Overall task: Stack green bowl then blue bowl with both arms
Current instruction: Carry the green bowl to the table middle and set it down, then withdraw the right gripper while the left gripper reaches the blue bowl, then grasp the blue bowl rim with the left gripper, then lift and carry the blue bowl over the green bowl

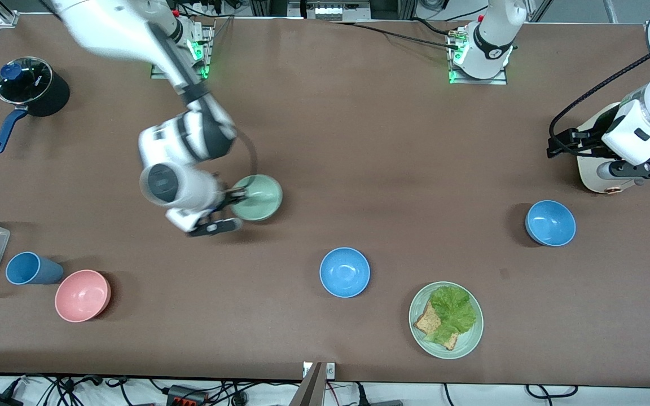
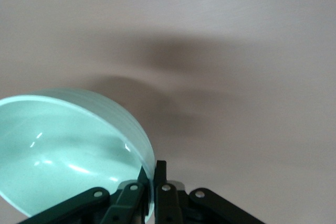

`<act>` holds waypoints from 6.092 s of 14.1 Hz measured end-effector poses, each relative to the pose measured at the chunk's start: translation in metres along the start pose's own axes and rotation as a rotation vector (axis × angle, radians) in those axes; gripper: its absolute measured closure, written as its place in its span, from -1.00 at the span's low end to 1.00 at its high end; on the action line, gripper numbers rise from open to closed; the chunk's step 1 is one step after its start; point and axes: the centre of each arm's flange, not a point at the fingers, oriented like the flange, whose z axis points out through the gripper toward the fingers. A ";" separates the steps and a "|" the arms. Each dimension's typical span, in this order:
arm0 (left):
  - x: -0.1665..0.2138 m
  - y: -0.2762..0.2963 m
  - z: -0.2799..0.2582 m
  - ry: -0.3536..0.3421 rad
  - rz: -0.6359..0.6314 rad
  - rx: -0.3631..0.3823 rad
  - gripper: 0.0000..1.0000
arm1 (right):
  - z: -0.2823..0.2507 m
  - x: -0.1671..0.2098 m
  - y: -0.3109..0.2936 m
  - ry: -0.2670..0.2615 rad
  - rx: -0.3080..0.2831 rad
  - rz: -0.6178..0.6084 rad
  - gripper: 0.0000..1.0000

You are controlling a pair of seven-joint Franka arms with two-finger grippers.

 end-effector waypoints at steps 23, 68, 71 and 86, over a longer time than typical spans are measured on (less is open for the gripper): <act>0.076 -0.073 0.120 -0.061 0.072 0.013 -1.00 | -0.087 0.012 -0.101 0.079 0.061 0.145 -0.76; 0.101 -0.059 0.226 -0.177 0.254 -0.309 0.90 | -0.309 -0.128 0.303 0.215 -0.051 0.153 -1.00; 0.091 0.026 0.197 -0.210 0.138 -0.309 0.90 | -0.312 -0.130 0.301 0.221 -0.052 0.150 -1.00; -0.042 0.339 0.262 -0.089 -0.402 -0.337 0.90 | -0.309 -0.133 0.302 0.190 -0.059 0.183 -1.00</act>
